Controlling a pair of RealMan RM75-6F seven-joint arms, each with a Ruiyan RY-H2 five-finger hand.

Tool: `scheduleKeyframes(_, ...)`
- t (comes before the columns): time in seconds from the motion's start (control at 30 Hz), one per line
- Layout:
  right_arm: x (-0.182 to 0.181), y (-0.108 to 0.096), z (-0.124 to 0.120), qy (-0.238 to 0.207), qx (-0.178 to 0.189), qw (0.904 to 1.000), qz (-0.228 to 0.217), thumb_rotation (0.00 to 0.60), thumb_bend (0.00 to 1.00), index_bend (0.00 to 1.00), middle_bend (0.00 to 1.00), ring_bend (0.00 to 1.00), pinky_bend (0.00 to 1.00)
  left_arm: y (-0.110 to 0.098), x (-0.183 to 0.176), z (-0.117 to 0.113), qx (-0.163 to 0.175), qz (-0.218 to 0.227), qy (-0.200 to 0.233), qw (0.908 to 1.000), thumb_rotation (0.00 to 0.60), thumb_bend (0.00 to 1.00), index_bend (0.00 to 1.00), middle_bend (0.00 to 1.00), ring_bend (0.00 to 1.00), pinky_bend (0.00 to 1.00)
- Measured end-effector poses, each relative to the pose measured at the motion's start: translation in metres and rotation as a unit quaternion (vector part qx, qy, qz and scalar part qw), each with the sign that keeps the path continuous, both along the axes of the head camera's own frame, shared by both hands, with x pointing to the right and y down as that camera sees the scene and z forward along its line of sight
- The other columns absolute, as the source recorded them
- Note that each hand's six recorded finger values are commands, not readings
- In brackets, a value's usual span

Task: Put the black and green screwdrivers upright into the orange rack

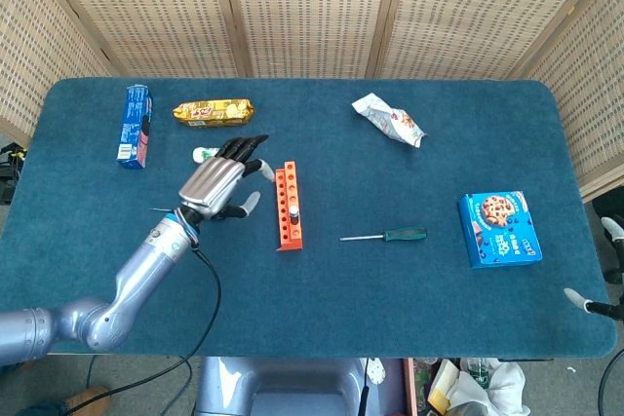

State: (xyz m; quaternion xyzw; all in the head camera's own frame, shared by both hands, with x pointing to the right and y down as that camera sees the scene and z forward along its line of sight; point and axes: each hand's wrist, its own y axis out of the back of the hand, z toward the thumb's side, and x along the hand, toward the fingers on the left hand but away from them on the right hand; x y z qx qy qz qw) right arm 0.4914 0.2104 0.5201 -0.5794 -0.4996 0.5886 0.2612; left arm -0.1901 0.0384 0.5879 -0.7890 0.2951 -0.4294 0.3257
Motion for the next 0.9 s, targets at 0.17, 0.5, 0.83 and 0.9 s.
scheduleKeyframes(0.17,-0.002,0.001,0.000,0.000,0.000,1.0000,-0.002,0.600,0.00,0.00,0.00,0.00,0.00,-0.001,-0.046,0.028,0.026,-0.022,-0.111,0.9933,0.600,0.00,0.44,0.00,0.00,0.00)
scheduleKeyframes(0.5,-0.003,0.001,0.003,0.003,-0.003,1.0000,-0.004,0.600,0.00,0.00,0.00,0.00,0.00,0.017,-0.091,0.087,-0.012,-0.058,-0.155,0.9861,0.600,0.01,0.50,0.00,0.00,0.00)
scheduleKeyframes(0.83,-0.002,0.000,0.005,0.003,-0.007,1.0000,-0.002,0.600,0.00,0.00,0.00,0.00,0.00,0.031,-0.090,0.126,-0.047,-0.055,-0.162,0.9842,0.600,0.18,0.51,0.00,0.00,0.00)
scheduleKeyframes(0.9,-0.002,0.000,0.006,0.004,-0.009,1.0000,-0.002,0.600,0.00,0.00,0.00,0.00,0.00,0.031,-0.089,0.128,-0.049,-0.055,-0.162,0.9840,0.600,0.20,0.51,0.00,0.00,0.00)
